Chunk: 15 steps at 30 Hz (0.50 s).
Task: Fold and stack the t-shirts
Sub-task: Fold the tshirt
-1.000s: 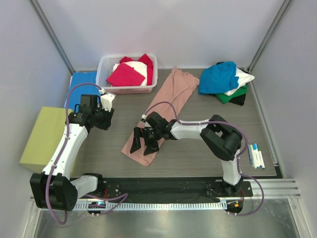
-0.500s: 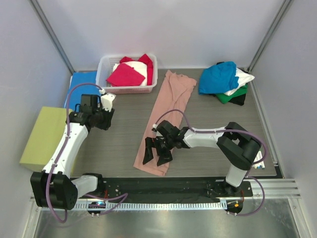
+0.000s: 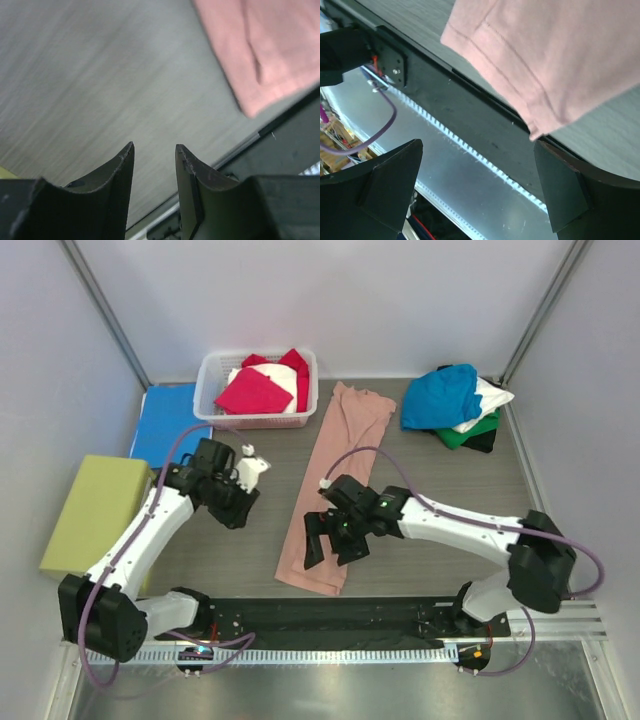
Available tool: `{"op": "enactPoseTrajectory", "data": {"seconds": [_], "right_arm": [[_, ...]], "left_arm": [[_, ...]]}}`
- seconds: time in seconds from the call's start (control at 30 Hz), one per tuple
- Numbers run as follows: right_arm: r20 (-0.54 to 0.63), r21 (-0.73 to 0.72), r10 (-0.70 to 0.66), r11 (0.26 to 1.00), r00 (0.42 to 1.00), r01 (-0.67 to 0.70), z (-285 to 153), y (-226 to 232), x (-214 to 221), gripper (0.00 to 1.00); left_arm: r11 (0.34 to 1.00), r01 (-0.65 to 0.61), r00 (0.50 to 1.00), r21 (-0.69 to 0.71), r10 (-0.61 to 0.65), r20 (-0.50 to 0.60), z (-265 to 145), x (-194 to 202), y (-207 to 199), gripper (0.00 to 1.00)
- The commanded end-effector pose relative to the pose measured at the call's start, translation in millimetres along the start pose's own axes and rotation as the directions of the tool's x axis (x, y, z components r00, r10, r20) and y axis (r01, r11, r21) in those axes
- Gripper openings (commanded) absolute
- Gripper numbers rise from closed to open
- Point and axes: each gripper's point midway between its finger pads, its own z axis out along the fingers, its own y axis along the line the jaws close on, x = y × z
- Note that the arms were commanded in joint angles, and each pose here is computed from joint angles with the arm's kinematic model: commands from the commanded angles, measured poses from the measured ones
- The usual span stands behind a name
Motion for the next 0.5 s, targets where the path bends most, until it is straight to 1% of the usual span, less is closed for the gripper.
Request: {"op": "enactPoseTrajectory", "data": {"seconds": [0.0,0.03,0.07,0.1,0.17,0.23,0.3,0.37,0.47], "right_arm": [[0.019,0.082,0.098,0.992,0.995,-0.099,-14.0,-31.7,26.5,1.0],[0.033,0.072,0.105,0.992,0.994,-0.107,-17.7,-33.5,30.1,1.0],[0.044,0.068,0.123,0.99,0.991,-0.126,-16.1,-36.7,31.9,1.0],[0.03,0.083,0.166,0.982,0.986,-0.168,-9.8,-48.7,42.9,1.0],[0.05,0.047,0.193,0.98,0.98,-0.195,-5.9,-48.8,43.6,0.98],[0.047,0.06,0.234,0.97,0.971,-0.236,2.4,-60.1,51.1,0.96],[0.045,0.052,0.249,0.967,0.967,-0.251,11.1,-64.4,53.0,0.93],[0.046,0.047,0.257,0.965,0.965,-0.259,17.4,-64.4,50.6,0.92],[0.04,0.054,0.258,0.964,0.965,-0.26,25.1,-63.7,46.6,0.92]], "left_arm": [[0.986,-0.145,0.983,0.083,0.153,-0.098,-5.4,18.3,-44.4,0.41],[0.977,-0.184,0.975,0.104,0.195,-0.106,-3.3,18.5,-54.3,0.41],[0.975,-0.193,0.973,0.11,0.204,-0.109,-1.7,17.3,-56.8,0.41],[0.971,-0.204,0.969,0.123,0.219,-0.115,4.5,14.7,-59.8,0.41],[0.969,-0.205,0.966,0.139,0.223,-0.131,12.4,12.5,-61.7,0.41],[0.965,-0.205,0.962,0.161,0.229,-0.149,27.4,10.1,-63.5,0.41],[0.963,-0.203,0.959,0.177,0.232,-0.164,42.9,8.6,-63.9,0.41],[0.96,-0.191,0.958,0.204,0.228,-0.173,49.5,6.9,-67.3,0.4],[0.952,-0.156,0.958,0.265,0.211,-0.195,59.2,6.0,-77.8,0.4]]}}
